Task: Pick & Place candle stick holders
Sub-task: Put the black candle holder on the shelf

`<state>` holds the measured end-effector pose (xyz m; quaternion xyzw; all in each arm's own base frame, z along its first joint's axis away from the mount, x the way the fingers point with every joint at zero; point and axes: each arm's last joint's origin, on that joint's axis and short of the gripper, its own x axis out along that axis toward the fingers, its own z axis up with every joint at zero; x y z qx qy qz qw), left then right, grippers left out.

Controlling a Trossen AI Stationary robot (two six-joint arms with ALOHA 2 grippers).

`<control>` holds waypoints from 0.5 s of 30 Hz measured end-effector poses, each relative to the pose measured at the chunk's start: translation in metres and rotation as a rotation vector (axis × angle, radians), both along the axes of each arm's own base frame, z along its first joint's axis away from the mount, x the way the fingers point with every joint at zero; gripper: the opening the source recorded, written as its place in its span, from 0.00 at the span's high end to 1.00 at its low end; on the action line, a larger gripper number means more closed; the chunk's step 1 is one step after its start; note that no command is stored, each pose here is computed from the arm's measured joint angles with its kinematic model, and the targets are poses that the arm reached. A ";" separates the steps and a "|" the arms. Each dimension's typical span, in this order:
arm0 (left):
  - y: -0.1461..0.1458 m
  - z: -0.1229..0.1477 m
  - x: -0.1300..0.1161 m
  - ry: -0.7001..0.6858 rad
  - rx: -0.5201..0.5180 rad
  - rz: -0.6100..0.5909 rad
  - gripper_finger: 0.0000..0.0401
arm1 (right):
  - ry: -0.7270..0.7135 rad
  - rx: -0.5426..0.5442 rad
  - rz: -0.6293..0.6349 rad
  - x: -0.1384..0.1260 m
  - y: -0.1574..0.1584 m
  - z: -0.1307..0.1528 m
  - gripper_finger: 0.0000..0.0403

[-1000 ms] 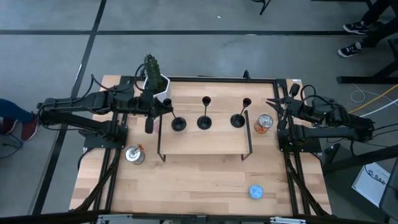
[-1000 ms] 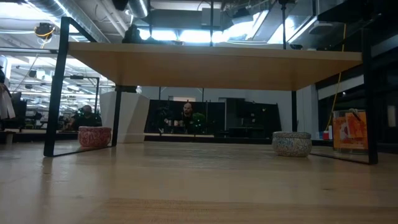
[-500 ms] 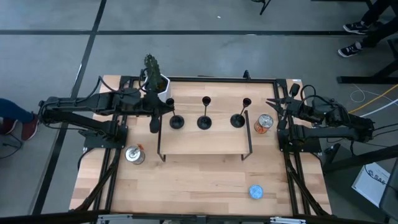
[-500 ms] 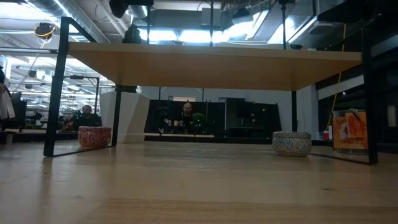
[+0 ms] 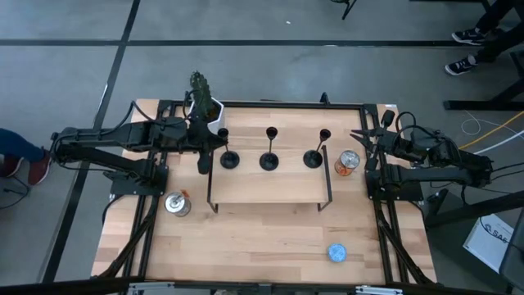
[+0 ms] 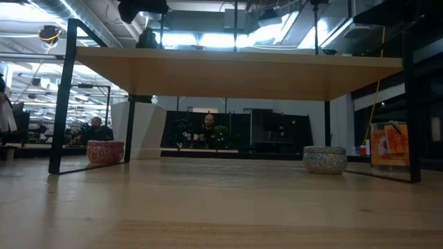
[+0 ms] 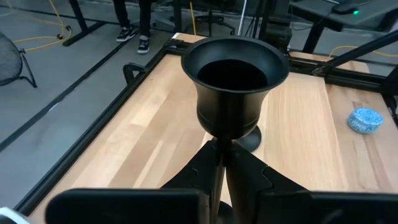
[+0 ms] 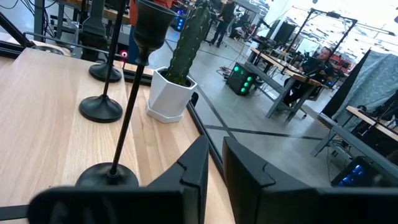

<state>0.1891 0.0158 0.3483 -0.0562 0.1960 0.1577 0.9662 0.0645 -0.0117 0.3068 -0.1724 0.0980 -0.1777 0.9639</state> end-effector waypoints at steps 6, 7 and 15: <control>0.000 0.000 0.000 -0.003 -0.011 0.004 0.89 | 0.000 0.000 0.000 0.000 0.000 0.000 0.87; 0.000 0.000 0.000 -0.004 -0.011 0.004 0.88 | 0.000 0.000 0.000 0.000 0.000 0.000 0.87; 0.000 0.000 0.000 -0.004 -0.010 0.005 0.81 | 0.000 0.000 0.000 0.000 0.000 0.000 0.87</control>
